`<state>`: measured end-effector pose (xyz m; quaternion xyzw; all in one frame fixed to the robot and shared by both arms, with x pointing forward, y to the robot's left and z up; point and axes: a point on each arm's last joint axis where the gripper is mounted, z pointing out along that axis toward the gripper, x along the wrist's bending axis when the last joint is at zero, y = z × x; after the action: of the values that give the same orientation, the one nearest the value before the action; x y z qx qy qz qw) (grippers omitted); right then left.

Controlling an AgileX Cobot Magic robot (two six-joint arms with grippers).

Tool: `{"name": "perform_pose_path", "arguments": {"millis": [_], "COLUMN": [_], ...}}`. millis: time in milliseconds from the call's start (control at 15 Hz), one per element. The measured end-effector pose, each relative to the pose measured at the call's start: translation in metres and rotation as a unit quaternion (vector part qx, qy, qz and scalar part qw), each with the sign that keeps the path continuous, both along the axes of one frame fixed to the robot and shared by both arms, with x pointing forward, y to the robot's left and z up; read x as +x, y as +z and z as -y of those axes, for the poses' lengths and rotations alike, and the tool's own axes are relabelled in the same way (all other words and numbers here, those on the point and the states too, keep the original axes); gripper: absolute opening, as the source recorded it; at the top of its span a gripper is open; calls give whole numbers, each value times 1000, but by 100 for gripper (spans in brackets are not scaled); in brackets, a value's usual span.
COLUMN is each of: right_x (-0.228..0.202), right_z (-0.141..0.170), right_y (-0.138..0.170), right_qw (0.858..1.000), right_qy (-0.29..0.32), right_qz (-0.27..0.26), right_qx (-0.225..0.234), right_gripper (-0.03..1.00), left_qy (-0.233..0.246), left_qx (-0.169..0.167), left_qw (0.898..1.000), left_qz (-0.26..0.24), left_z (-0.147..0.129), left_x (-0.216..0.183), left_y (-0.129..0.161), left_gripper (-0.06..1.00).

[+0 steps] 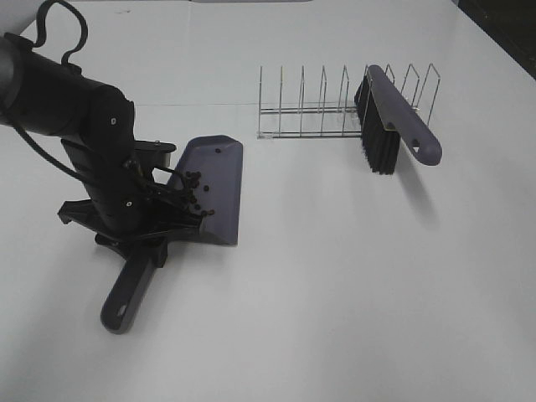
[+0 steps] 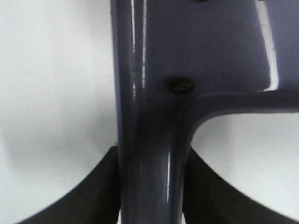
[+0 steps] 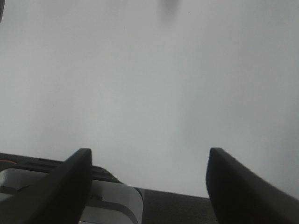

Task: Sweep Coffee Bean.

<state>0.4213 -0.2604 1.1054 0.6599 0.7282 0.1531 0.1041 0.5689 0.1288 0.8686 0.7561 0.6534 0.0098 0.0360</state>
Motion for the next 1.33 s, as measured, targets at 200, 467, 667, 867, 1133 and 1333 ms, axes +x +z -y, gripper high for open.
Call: {"name": "perform_pose_path", "arguments": {"millis": [200, 467, 667, 867, 1133, 1333], "right_x": [-57, -104, -118, -124, -132, -135], "right_z": [9, 18, 21, 22, 24, 25], "right_y": [-6, 6, 5, -18, -53, -57], "right_qw": [999, 991, 988, 992, 996, 991], "right_qy": [-12, -18, -16, 7, 18, 38], "right_qz": [36, 122, 144, 124, 89, 128], "right_qx": [27, 51, 55, 37, 25, 22], "right_gripper": [61, 61, 61, 61, 61, 61], "left_qy": [11, 23, -14, -41, -34, -24], "left_qx": [-12, -21, 5, 50, 99, 89], "left_qw": [1000, 999, 999, 997, 991, 990], "left_qz": [0, -14, -39, -32, 82, 103], "left_z": [7, 12, 9, -5, -39, -63], "left_x": [10, 13, 8, 1, -27, -72], "left_y": [-2, -2, 2, 36, 129, 153], "left_gripper": [35, 55, 76, 76, 76, 76]}}
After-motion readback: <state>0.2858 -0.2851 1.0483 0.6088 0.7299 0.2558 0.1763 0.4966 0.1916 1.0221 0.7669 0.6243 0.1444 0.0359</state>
